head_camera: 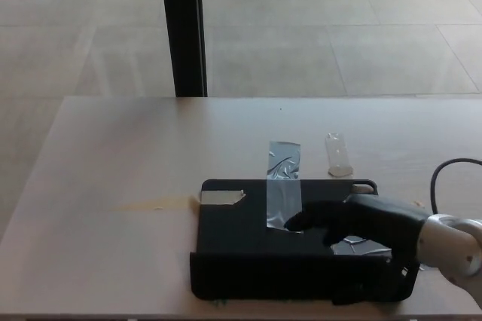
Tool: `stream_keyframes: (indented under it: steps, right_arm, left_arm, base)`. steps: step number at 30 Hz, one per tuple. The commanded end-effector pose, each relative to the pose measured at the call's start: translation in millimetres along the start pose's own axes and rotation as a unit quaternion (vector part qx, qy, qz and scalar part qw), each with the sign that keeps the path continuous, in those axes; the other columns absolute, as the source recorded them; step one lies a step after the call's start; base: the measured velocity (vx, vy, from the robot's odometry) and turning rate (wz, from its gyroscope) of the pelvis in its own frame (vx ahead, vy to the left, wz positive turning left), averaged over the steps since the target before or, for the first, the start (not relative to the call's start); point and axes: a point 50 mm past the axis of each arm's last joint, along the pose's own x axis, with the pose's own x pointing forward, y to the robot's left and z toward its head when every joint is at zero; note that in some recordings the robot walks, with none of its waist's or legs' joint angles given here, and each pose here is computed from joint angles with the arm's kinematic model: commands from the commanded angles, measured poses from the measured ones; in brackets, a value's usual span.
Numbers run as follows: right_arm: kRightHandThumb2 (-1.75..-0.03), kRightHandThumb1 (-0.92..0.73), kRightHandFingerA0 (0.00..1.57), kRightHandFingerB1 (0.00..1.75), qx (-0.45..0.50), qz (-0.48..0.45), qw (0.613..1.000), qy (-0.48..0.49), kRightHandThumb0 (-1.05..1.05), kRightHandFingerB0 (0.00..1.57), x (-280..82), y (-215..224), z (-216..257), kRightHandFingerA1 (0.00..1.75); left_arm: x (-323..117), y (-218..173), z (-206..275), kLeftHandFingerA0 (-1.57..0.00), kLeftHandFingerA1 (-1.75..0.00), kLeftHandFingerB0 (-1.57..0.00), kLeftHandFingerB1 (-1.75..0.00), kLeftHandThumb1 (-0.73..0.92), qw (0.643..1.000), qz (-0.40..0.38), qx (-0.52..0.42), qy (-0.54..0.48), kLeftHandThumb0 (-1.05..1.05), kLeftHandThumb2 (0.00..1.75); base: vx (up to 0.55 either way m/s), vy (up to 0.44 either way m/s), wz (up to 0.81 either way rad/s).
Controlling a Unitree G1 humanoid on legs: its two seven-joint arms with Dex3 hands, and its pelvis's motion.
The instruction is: The robot uses its right hand to open a folded tablet cover kept in the middle of the desk
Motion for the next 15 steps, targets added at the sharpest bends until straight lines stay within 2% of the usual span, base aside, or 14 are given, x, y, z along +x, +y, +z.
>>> stream_keyframes:
  steps: [1,2,3,4,5,7,8,9,10,11,15]
  right_arm:
    - [-0.55,-0.44,0.28,0.37,-0.086,0.061,0.993,0.057,-0.66,0.22,3,2,-10,0.72]
    - [-0.54,-0.47,0.38,0.38,-0.105,0.067,0.99,0.065,-0.69,0.21,3,4,-12,0.98]
    - [-0.8,-0.41,0.32,0.45,-0.127,0.074,0.986,0.073,-0.78,0.15,4,4,-12,0.76]
    - [-0.79,-0.38,0.22,0.46,-0.134,0.072,0.985,0.082,-0.7,0.14,5,6,-13,0.64]
    - [-0.55,-0.48,0.34,0.36,-0.16,0.07,0.981,0.084,-0.71,0.19,6,8,-12,0.79]
    - [-0.55,-0.47,0.39,0.36,-0.194,0.07,0.974,0.097,-0.76,0.2,9,15,-9,0.74]
    - [-0.55,-0.48,0.4,0.35,-0.215,0.069,0.968,0.108,-0.79,0.19,11,18,-7,0.68]
    - [-0.81,-0.38,0.25,0.43,-0.231,0.082,0.963,0.114,-0.75,0.08,13,22,0,0.62]
    - [-0.79,-0.39,0.16,0.43,-0.246,0.093,0.958,0.116,-0.76,0.08,14,25,6,0.58]
    - [-0.85,-0.41,0.21,0.44,-0.289,0.085,0.946,0.121,-0.81,0.08,14,30,16,0.6]
    - [-0.8,-0.39,0.22,0.45,-0.311,0.061,0.942,0.112,-0.79,0.13,12,46,39,0.62]
  left_arm:
    - [1,8,9,-1.05,-0.88,-0.77,-0.73,0.33,1.0,0.01,-0.005,0.003,-0.2,0.56]
    - [1,8,9,-1.04,-0.87,-0.75,-0.72,0.33,1.0,0.011,-0.008,0.006,-0.19,0.56]
    - [1,8,10,-1.03,-0.87,-0.76,-0.72,0.33,1.0,0.014,-0.008,0.007,-0.2,0.55]
    - [1,8,10,-1.02,-0.87,-0.76,-0.73,0.32,1.0,0.013,-0.013,0.006,-0.19,0.56]
    - [1,9,10,-1.06,-0.89,-0.77,-0.73,0.32,1.0,0.013,-0.015,0.006,-0.19,0.57]
    - [1,9,9,-1.04,-0.87,-0.78,-0.74,0.32,1.0,0.008,-0.012,0.005,-0.19,0.56]
    - [1,8,9,-1.01,-0.86,-0.76,-0.73,0.32,1.0,0.009,-0.01,0.006,-0.2,0.56]
    - [1,8,10,-1.03,-0.87,-0.76,-0.73,0.32,1.0,0.007,-0.014,0.005,-0.18,0.56]
    - [1,7,11,-1.03,-0.87,-0.76,-0.72,0.33,1.0,0.006,-0.016,0.003,-0.16,0.56]
    - [1,8,11,-1.05,-0.87,-0.76,-0.72,0.33,1.0,0.007,-0.01,0.001,-0.18,0.56]
    - [1,8,14,-1.01,-0.89,-0.74,-0.72,0.32,1.0,0.004,-0.029,0.0,-0.15,0.57]
  base:
    - [0.0,0.0,0.0]
    - [0.0,0.0,0.0]
    - [0.0,0.0,0.0]
    - [0.0,0.0,0.0]
    - [0.0,0.0,0.0]
    - [0.0,0.0,0.0]
    - [0.0,0.0,0.0]
    - [0.0,0.0,0.0]
    - [0.0,0.0,0.0]
    - [0.0,0.0,0.0]
    - [0.0,0.0,0.0]
